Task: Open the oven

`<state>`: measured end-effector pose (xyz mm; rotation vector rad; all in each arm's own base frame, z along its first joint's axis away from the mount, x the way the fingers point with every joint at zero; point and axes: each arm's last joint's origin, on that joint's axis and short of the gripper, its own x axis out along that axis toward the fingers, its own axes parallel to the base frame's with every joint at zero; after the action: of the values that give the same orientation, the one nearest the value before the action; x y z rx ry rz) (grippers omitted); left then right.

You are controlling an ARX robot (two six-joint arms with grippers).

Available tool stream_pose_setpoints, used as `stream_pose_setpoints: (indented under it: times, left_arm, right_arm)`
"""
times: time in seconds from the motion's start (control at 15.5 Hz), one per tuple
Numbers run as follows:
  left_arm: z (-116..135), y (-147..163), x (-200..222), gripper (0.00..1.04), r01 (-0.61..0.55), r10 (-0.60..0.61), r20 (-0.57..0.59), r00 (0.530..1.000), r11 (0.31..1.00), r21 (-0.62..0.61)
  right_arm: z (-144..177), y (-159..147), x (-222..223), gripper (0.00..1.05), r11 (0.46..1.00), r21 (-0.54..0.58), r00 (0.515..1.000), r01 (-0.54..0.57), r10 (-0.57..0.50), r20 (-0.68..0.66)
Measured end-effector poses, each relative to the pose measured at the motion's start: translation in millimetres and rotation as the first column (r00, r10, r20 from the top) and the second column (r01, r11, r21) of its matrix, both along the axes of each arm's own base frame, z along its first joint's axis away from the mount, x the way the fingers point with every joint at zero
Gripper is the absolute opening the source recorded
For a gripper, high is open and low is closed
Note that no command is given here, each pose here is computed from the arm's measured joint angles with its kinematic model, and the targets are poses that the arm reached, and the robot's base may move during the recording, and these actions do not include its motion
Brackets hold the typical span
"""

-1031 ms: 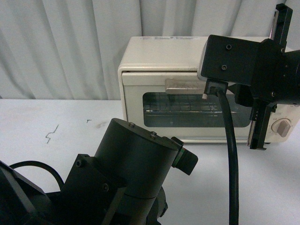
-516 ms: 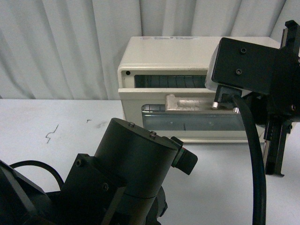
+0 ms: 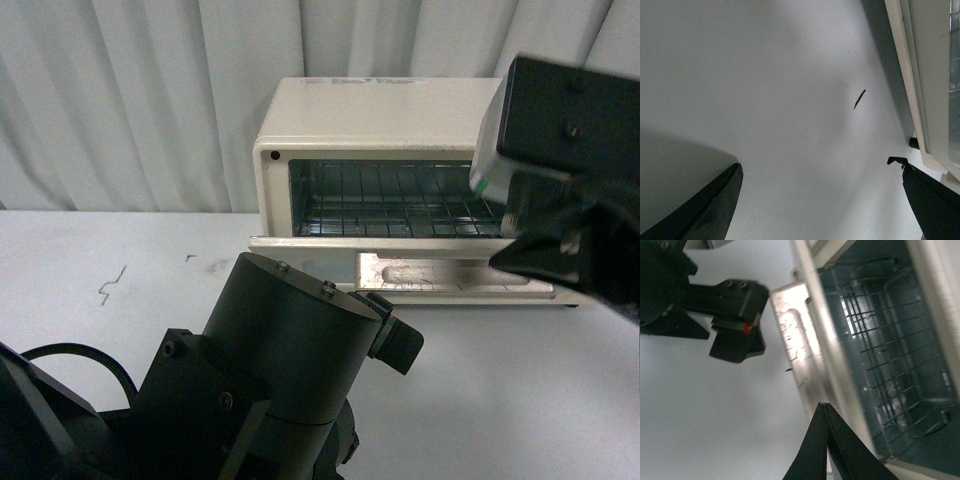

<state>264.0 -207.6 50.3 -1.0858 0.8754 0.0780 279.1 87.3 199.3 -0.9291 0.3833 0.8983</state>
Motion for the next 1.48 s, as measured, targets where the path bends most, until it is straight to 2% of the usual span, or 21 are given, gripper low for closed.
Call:
stream_pose_setpoints:
  times: [0.06,0.13,0.26,0.52,0.64,0.84,0.9,0.97,1.03,1.1,1.16,1.22,1.29,1.42,1.48]
  left_arm:
    - [0.0,0.0,0.0,0.98,0.0,0.0,0.0,1.0,1.0,0.0]
    - [-0.1,0.0,0.0,0.98,-0.001,0.001,0.0,1.0,1.0,0.001]
    - [-0.1,0.0,0.0,0.98,-0.001,0.001,0.0,1.0,1.0,0.001]
    - [-0.1,0.0,0.0,0.98,-0.001,0.001,0.0,1.0,1.0,0.001]
    - [-0.1,0.0,0.0,0.98,0.0,0.0,0.0,1.0,1.0,0.001]
    - [0.0,0.0,0.0,0.98,0.0,0.0,0.0,1.0,1.0,0.001]
    - [-0.1,0.0,0.0,0.98,-0.001,0.001,0.0,1.0,1.0,0.001]
    - [0.0,-0.2,-0.2,0.98,0.0,0.0,0.0,1.0,1.0,0.001]
    - [0.1,-0.8,-0.5,0.98,0.003,-0.003,0.0,1.0,1.0,-0.002]
    - [0.1,-0.8,-0.5,0.98,0.006,-0.006,-0.002,1.0,1.0,-0.004]
    - [-0.1,-0.6,-0.6,0.98,0.003,-0.003,-0.002,1.0,1.0,0.0]
    - [-0.1,-0.4,-0.5,0.98,-0.001,0.001,0.001,1.0,1.0,0.004]
    - [-0.1,-0.4,-0.5,0.98,-0.002,0.002,0.001,1.0,1.0,0.004]
    - [0.0,-0.6,-0.5,0.98,0.003,-0.003,-0.001,1.0,1.0,0.0]
    - [-0.1,-0.5,-0.5,0.98,0.002,-0.002,-0.001,1.0,1.0,0.001]
  right_arm:
    - [11.6,-2.6,0.0,0.02,1.0,0.017,0.999,0.0,-0.001,0.033]
    - [38.1,-10.6,-0.9,0.08,0.999,0.039,0.993,0.017,-0.021,0.118]
    - [59.4,-14.9,-0.4,0.31,0.998,0.055,0.979,0.024,-0.035,0.201]
    - [55.8,-14.2,0.0,0.82,0.998,0.051,0.982,0.022,-0.031,0.184]
    - [55.8,-14.2,0.0,1.0,0.998,0.05,0.982,0.023,-0.032,0.184]
    - [55.8,-14.2,0.0,0.98,0.998,0.05,0.982,0.023,-0.032,0.184]
    - [55.4,-12.1,2.1,0.95,0.994,0.081,0.962,0.078,-0.097,0.254]
    - [49.0,-11.4,-1.0,0.87,0.953,0.173,0.888,0.248,-0.295,0.353]
    - [32.5,-22.0,-17.6,0.74,0.809,0.39,0.765,0.44,-0.565,0.31]
    - [20.8,-38.6,-33.1,0.61,0.613,0.582,0.634,0.535,-0.746,0.204]
    - [20.2,-48.0,-41.8,0.52,0.496,0.693,0.588,0.524,-0.799,0.127]
    - [21.3,-53.0,-52.5,0.41,0.403,0.772,0.578,0.492,-0.814,0.056]
    - [16.8,-56.9,-63.9,0.29,0.354,0.803,0.591,0.479,-0.807,0.004]
    - [-0.3,-64.2,-79.4,0.07,0.319,0.799,0.59,0.51,-0.806,-0.054]
    - [-5.4,-68.3,-87.9,0.02,0.307,0.801,0.585,0.514,-0.808,-0.065]
